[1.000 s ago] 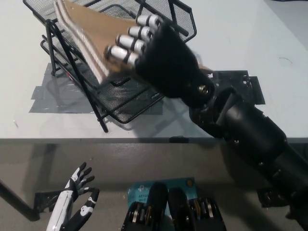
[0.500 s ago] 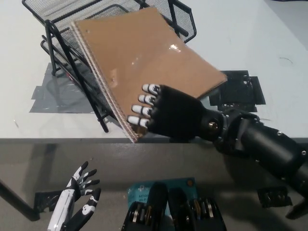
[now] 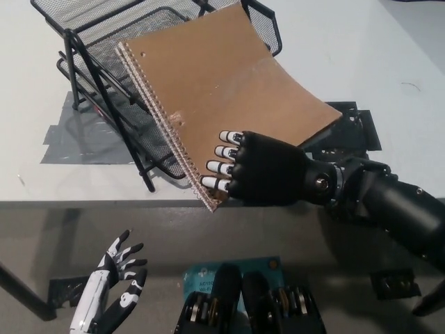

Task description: A person hands a notebook to the robot and the robot grabs it with its right hand and places it in the file tray kept in the centre of the desk infront of it.

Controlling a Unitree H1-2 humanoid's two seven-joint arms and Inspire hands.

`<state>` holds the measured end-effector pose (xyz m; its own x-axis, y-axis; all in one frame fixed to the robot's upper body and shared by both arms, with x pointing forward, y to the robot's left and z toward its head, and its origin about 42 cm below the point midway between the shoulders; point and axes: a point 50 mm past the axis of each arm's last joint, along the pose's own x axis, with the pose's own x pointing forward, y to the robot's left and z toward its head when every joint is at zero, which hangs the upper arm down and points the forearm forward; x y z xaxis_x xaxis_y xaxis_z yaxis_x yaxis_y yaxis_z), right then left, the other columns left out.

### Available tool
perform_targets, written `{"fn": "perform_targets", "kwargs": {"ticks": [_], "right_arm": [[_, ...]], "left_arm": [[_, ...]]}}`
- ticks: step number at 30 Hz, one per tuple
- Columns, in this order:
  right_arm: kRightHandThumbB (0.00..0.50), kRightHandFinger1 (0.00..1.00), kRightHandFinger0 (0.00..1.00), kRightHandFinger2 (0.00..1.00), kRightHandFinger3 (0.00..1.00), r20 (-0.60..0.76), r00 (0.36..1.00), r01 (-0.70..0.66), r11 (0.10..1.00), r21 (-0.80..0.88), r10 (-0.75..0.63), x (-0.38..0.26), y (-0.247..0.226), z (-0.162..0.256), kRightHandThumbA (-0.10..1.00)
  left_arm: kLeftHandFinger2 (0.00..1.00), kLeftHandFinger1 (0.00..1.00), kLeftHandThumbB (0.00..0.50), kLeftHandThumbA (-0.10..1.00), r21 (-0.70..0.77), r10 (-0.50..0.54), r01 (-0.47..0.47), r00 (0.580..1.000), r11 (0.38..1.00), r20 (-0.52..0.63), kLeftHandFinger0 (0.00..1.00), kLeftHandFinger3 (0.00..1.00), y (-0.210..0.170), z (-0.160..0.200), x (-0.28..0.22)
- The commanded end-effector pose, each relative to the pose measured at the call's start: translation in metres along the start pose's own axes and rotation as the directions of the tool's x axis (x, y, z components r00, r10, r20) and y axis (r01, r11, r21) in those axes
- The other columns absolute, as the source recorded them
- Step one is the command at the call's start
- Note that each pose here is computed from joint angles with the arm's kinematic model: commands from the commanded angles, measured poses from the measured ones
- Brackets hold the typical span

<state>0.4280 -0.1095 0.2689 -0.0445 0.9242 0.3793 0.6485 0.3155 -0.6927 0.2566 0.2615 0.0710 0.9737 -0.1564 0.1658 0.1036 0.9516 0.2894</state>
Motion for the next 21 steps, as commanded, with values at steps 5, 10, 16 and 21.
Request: {"fn": "perform_targets", "kwargs": {"ticks": [5, 10, 16, 21], "right_arm": [[0.0, 0.0, 0.0, 0.0, 0.0, -0.035, 0.995, 0.091, 0.991, -0.101, -0.095, 0.027, -0.04, -0.061, 0.68], [0.0, 0.0, 0.0, 0.0, 0.0, -0.063, 0.985, 0.153, 0.983, -0.104, -0.16, 0.045, -0.055, -0.075, 0.67], [0.0, 0.0, 0.0, 0.0, 0.0, -0.042, 0.977, 0.203, 0.969, -0.138, -0.211, 0.064, -0.066, -0.092, 0.67], [0.0, 0.0, 0.0, 0.01, 0.0, -0.047, 0.972, 0.22, 0.962, -0.159, -0.23, 0.076, -0.071, -0.104, 0.68]], "left_arm": [[0.84, 0.72, 0.276, 0.65, 0.0, -0.015, 0.015, 0.999, 1.0, 0.04, 0.57, 1.0, 0.004, 0.009, 0.006], [0.84, 0.71, 0.266, 0.64, 0.003, -0.025, 0.025, 0.999, 1.0, 0.039, 0.57, 1.0, 0.004, 0.008, 0.005], [0.84, 0.71, 0.255, 0.59, -0.012, -0.034, 0.034, 0.998, 0.999, 0.049, 0.58, 1.0, 0.004, 0.008, 0.005], [0.85, 0.71, 0.261, 0.6, -0.013, -0.036, 0.037, 0.998, 0.999, 0.047, 0.58, 1.0, 0.004, 0.009, 0.006]]}}
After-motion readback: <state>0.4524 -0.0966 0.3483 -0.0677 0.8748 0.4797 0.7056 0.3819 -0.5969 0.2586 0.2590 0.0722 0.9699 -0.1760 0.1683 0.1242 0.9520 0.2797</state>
